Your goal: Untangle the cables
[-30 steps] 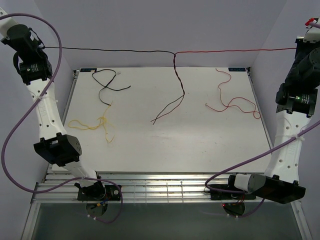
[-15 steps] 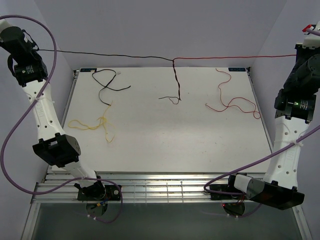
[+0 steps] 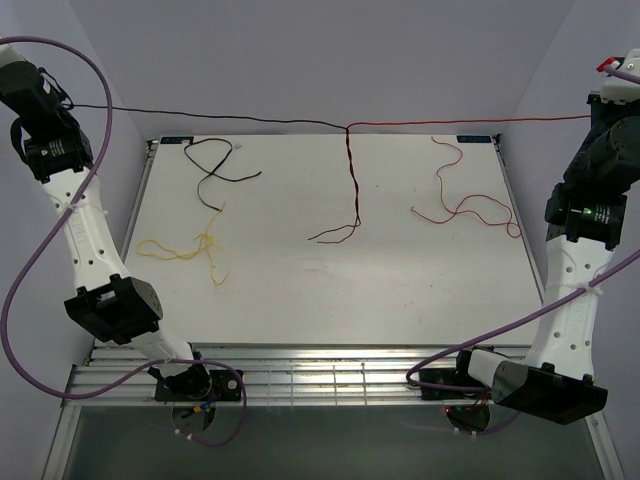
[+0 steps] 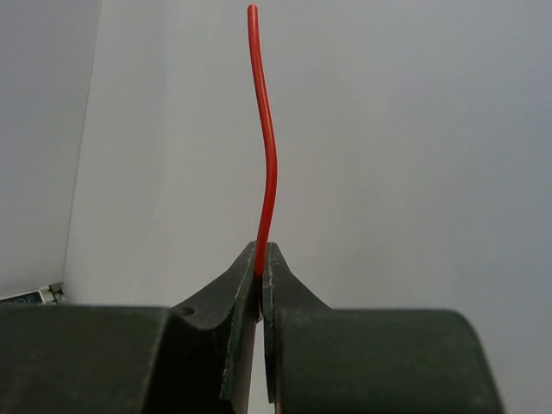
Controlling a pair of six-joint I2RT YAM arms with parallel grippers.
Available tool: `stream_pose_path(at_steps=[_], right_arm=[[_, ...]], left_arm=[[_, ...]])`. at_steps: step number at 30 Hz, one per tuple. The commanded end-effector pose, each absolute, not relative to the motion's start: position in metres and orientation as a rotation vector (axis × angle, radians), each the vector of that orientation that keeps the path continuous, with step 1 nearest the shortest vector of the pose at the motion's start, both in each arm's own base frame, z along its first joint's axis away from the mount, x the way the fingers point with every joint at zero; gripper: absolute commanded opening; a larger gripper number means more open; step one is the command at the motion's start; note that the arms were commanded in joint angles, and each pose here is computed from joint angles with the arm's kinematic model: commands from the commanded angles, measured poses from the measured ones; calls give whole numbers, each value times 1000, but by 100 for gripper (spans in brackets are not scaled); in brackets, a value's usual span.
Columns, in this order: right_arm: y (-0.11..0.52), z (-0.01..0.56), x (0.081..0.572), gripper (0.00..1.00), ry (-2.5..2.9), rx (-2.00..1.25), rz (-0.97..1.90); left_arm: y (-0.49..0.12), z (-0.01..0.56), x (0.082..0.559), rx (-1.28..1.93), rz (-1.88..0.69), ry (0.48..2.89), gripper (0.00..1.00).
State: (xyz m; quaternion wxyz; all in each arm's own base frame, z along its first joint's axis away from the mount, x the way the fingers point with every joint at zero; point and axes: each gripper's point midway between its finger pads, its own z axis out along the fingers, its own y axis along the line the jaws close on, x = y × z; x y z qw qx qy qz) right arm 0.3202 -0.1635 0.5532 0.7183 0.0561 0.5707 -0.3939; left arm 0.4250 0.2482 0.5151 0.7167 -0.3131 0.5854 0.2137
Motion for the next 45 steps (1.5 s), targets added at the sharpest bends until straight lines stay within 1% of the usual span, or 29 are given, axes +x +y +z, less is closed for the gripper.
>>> stream_pose_path(at_steps=[1,3,10,18,25,37,45], right_arm=[[-176,567,299,8,1187,172,-987],[-181,558,300,8,1204,172,-1019],[-187,556,298,8,1195,183,-1087],[-192,564,298,8,1168,183,-1139],[-198,564,300,8,1162,195,-1187],[-204,577,303,8,1130,203,-1249],[-208,579,296,8,1117,208,-1292]], left_arm=[[248,537,402,-662,483,1242,0],[249,534,403,-661,478,1245,0],[268,523,390,-698,520,1237,0],[287,514,379,-724,604,1223,0],[318,506,355,-805,709,1187,0],[343,507,326,-879,791,1127,0],[349,501,327,-878,795,1136,0]])
